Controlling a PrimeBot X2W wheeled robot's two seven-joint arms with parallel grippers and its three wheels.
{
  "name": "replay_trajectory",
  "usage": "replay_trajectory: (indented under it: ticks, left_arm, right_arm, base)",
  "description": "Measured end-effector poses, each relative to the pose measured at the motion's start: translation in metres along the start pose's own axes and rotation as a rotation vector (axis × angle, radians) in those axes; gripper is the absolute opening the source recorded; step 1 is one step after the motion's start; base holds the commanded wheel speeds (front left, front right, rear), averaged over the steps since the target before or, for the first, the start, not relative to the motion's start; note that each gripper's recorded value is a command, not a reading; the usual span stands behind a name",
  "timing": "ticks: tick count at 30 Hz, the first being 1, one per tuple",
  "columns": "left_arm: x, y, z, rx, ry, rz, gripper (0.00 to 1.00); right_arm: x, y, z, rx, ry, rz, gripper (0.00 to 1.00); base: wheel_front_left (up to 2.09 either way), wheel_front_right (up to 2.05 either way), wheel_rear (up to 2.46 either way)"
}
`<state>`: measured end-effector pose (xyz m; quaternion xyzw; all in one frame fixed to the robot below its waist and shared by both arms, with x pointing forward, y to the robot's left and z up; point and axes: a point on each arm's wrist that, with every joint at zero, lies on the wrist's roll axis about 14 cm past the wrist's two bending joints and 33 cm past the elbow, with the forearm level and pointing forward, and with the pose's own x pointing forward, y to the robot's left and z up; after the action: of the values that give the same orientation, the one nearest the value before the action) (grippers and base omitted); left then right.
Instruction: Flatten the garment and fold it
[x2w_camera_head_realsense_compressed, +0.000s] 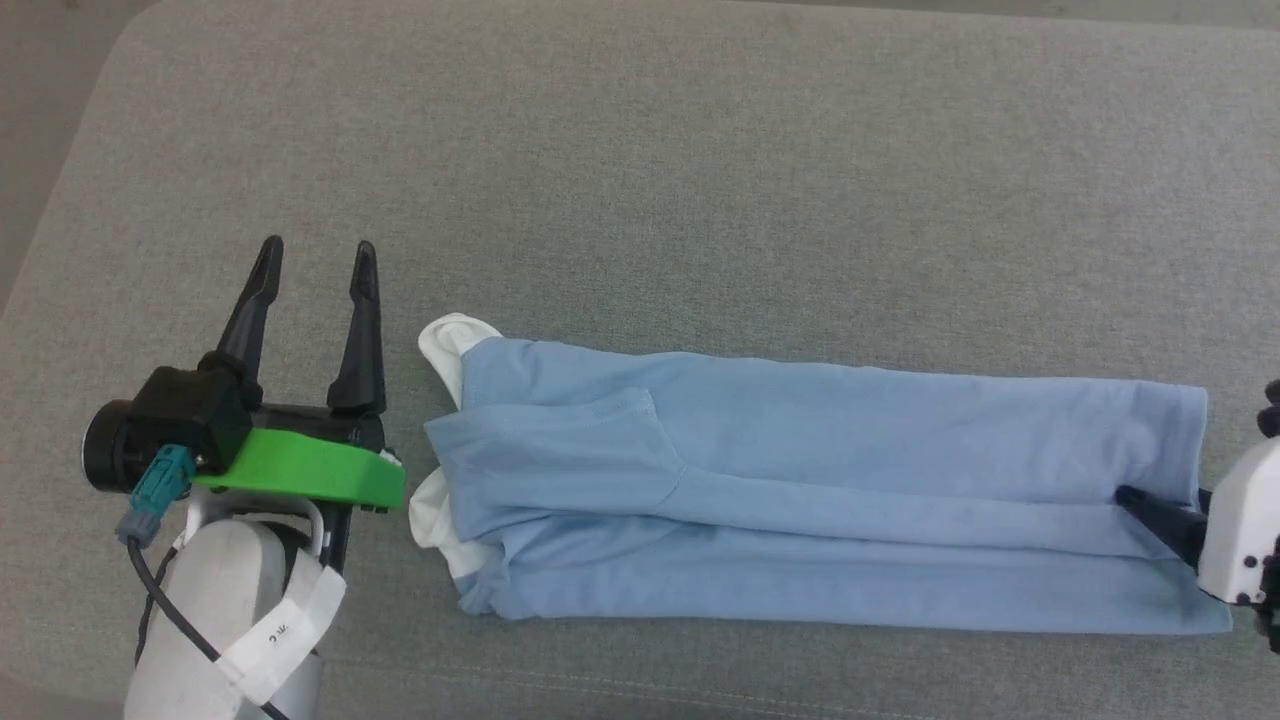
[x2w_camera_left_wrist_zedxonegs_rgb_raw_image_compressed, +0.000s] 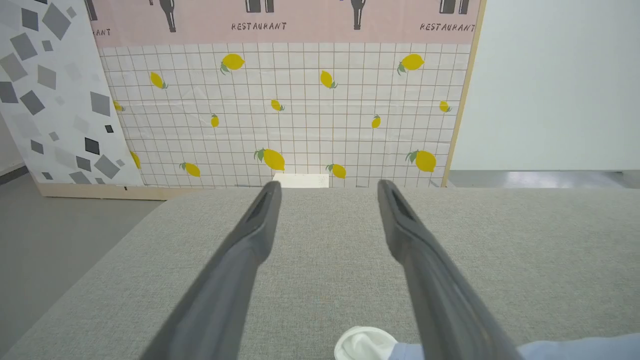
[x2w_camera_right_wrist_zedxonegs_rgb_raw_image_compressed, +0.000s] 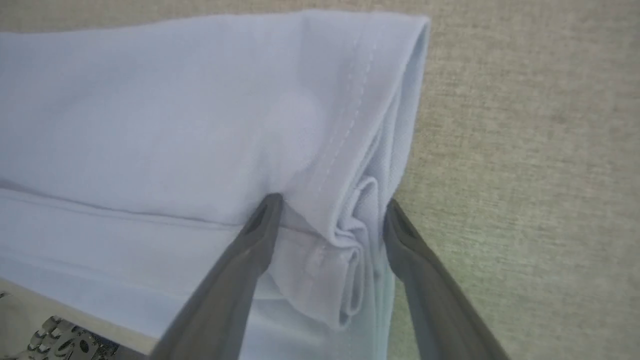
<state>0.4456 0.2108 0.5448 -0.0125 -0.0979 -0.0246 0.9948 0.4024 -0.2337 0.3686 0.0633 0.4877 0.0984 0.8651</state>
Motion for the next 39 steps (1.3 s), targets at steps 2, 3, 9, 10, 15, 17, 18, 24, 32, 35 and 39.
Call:
replay_trajectory:
  ticks: [2, 3, 9, 10, 15, 17, 18, 24, 32, 35, 39]
  left_arm:
    - [0.0, 0.0, -0.001, 0.001, 0.001, 0.001, 1.0]
    - [0.0, 0.001, -0.001, 0.006, 0.0, 0.006, 1.0]
    - [-0.001, 0.004, -0.001, -0.01, -0.004, 0.026, 1.0]
    - [-0.001, 0.005, -0.001, -0.013, -0.004, 0.034, 1.0]
    - [-0.001, 0.009, -0.005, -0.021, 0.005, 0.048, 1.0]
    - [-0.001, 0.008, -0.006, -0.021, 0.007, 0.046, 1.0]
    - [-0.001, 0.008, -0.007, -0.021, 0.007, 0.046, 1.0]
    - [-0.001, 0.008, -0.006, -0.031, 0.003, 0.05, 1.0]
    - [-0.002, 0.008, -0.004, -0.034, -0.003, 0.05, 1.0]
    - [-0.004, 0.006, -0.001, -0.039, -0.007, 0.044, 1.0]
    - [-0.01, 0.006, 0.003, -0.044, -0.011, 0.049, 1.0]
  right_arm:
    - [0.002, 0.007, 0.001, -0.011, 0.006, 0.02, 1.0]
    - [0.002, 0.008, 0.001, -0.018, 0.01, 0.023, 1.0]
    - [0.004, 0.004, -0.001, -0.038, 0.042, 0.014, 0.16]
    - [0.004, 0.002, -0.001, -0.038, 0.047, 0.008, 0.0]
    - [0.003, -0.017, 0.002, -0.012, 0.051, -0.044, 0.0]
    - [0.004, -0.022, 0.003, 0.003, 0.042, -0.057, 0.0]
    - [0.003, -0.027, 0.006, 0.016, 0.032, -0.074, 0.0]
    - [-0.017, -0.089, 0.013, 0.112, -0.009, -0.263, 0.0]
    - [-0.05, -0.14, -0.002, 0.158, 0.038, -0.47, 0.0]
    - [-0.06, -0.139, -0.002, 0.144, 0.061, -0.498, 0.0]
    - [-0.074, -0.123, 0.007, 0.059, 0.101, -0.503, 0.0]
  base:
    - [0.0, 0.0, 0.0]
    - [0.0, 0.0, 0.0]
    - [0.0, 0.0, 0.0]
    - [0.0, 0.0, 0.0]
    - [0.0, 0.0, 0.0]
    - [0.0, 0.0, 0.0]
    - [0.0, 0.0, 0.0]
    - [0.0, 0.0, 0.0]
    - [0.0, 0.0, 0.0]
    - [0.0, 0.0, 0.0]
    - [0.0, 0.0, 0.0]
